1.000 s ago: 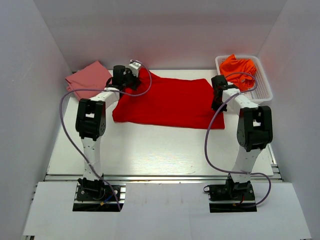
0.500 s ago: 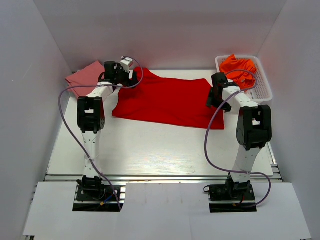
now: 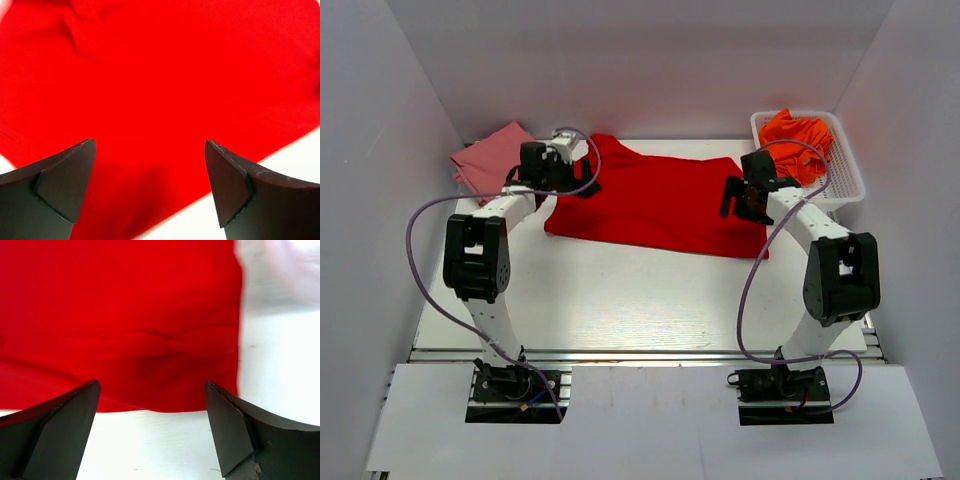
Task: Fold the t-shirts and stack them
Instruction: Fold the flattened tshirt in 1/3 of the way
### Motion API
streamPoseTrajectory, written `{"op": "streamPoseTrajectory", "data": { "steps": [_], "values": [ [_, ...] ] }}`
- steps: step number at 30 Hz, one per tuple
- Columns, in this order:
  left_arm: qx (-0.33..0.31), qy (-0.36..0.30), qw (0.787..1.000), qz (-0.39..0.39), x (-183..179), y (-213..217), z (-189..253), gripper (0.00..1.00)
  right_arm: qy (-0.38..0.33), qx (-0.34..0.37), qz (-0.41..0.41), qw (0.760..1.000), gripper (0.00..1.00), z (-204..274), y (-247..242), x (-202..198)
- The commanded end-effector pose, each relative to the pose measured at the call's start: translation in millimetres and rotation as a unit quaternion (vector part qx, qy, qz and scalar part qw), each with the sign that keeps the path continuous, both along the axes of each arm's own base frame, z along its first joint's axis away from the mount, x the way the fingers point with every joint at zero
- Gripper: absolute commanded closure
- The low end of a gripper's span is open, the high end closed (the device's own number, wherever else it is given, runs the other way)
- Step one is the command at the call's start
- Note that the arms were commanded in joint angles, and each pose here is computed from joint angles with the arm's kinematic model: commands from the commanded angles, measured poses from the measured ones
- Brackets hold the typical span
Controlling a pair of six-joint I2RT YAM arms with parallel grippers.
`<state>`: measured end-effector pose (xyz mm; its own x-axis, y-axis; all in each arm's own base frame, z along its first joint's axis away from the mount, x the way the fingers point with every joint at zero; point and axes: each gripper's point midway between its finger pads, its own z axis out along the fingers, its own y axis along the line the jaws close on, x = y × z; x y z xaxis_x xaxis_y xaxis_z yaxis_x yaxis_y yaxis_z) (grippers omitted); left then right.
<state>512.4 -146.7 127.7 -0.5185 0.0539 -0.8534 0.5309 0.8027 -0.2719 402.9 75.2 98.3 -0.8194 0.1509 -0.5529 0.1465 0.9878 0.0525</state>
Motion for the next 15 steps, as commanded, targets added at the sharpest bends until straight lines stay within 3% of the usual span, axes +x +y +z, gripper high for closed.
{"op": "streamPoseTrajectory", "data": {
  "steps": [1, 5, 10, 15],
  "values": [
    [-0.047, 0.045, 0.998, 0.002, -28, -10, -18, 0.00, -0.003, 0.047, 0.056, 0.997, 0.10, -9, 24, 4],
    [-0.051, 0.100, 0.994, -0.004, -47, -9, -41, 0.00, 0.025, 0.040, 0.035, 0.998, 0.10, -34, 20, 14],
    [-0.014, 0.168, 0.984, 0.052, -64, 13, -94, 0.00, 0.032, 0.025, -0.003, 0.999, 0.10, -59, 9, 43],
    [0.013, 0.206, 0.974, 0.092, -69, 30, -114, 0.00, 0.050, 0.043, -0.001, 0.998, 0.10, -75, 11, 57]
  ]
}}
